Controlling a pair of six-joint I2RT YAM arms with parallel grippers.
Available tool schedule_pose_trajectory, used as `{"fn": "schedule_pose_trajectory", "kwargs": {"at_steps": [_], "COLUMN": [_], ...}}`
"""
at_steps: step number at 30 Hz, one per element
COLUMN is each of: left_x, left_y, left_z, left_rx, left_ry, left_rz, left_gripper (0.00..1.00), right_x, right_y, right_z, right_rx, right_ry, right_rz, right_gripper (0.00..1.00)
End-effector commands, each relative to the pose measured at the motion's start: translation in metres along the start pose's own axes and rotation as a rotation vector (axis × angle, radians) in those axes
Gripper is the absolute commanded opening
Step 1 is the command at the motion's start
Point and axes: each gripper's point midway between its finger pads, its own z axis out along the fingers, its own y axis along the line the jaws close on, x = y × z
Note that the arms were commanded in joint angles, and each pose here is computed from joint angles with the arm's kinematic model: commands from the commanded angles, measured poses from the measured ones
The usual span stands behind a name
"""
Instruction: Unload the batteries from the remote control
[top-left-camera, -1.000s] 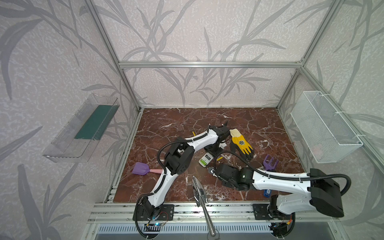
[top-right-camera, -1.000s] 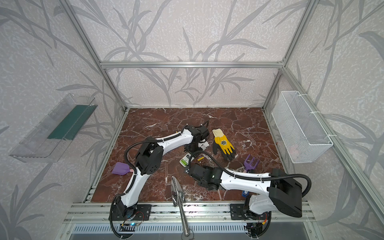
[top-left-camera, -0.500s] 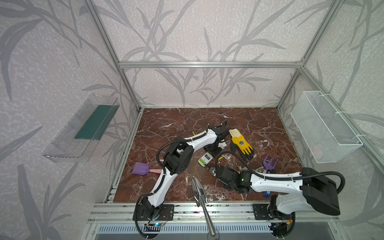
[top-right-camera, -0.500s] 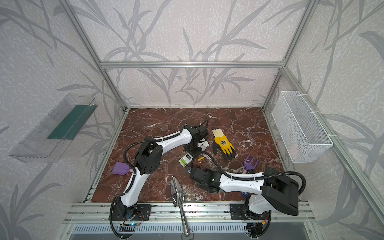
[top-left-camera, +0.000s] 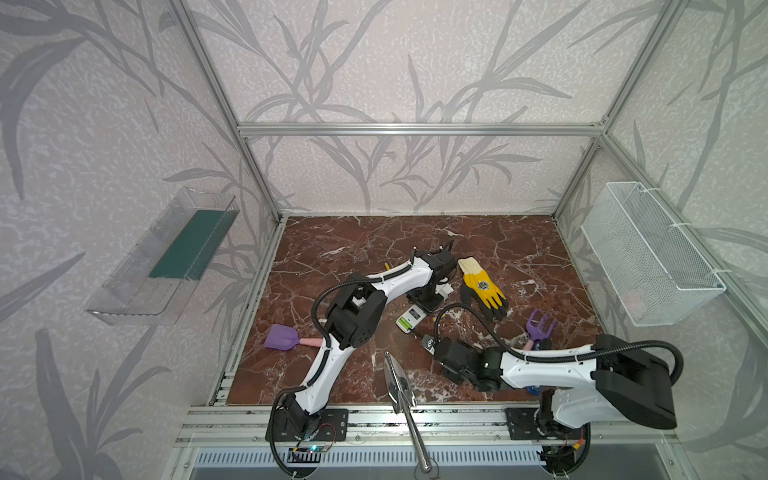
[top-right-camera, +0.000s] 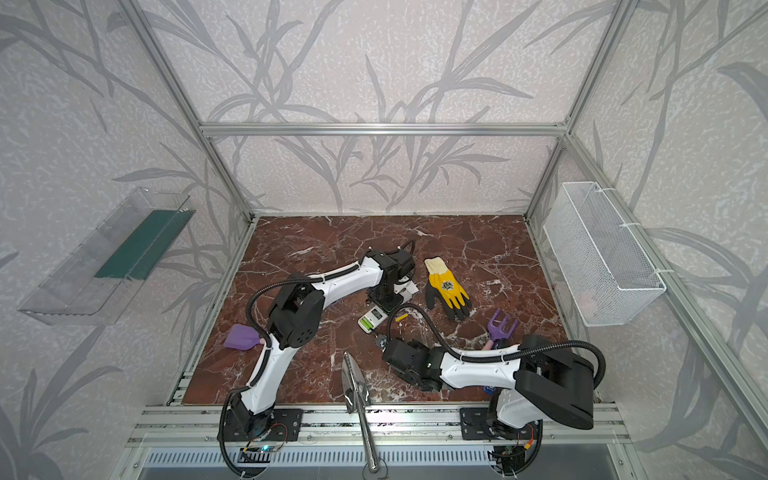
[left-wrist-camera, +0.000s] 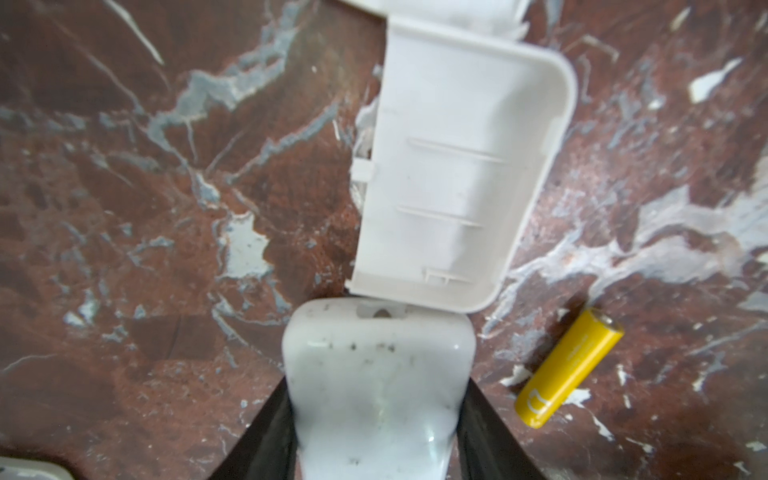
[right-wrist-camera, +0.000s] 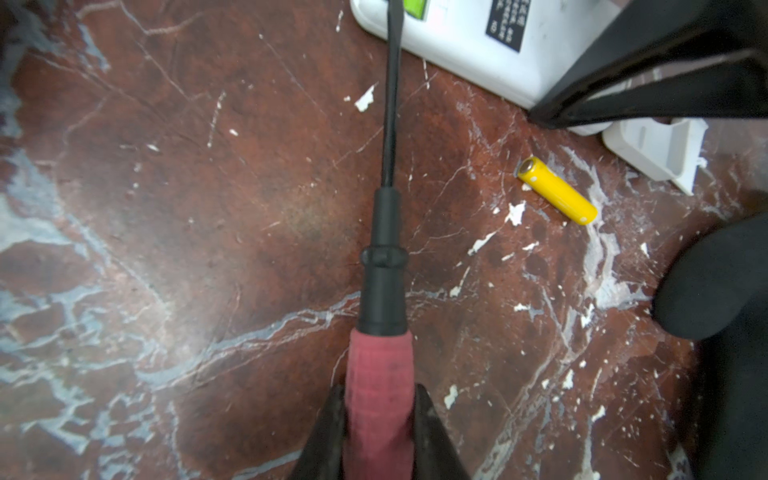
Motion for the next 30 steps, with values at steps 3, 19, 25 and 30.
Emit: {"fn": "schedule_pose_trajectory", "kwargs": {"at_steps": [3,19,25,30], "left_x": [0.037,0.036,0.032,0.025], "left_y": [-0.033,-0.021,-0.022,-0.023], "left_z": [0.056,0.054,0.050,0.040], "left_rx": [0.118,0.061,0.065,0.078], "left_ry": [0.175,0.161,0.143,0.110], "left_rz": [-0.085,-0.097,-0.093,-0.085], "left_gripper": [0.06,0.06,0.28,0.47], "right_x": [-0.053,-0.047,-0.051,-0.053], "right_y": [0.008,-0.003,-0.016,-0.020], "right_z": [-0.008,-0.032,-0.049,-0.053], "right_rx": [-0.047,-0.034,0.004,0.010], "right_ry": [-0.209,-0.145,-0.207,-0.224], "right_rz": [0.070,0.032,0.027,0.035], "right_gripper": [0.00,0.00,0.00,0.00]}}
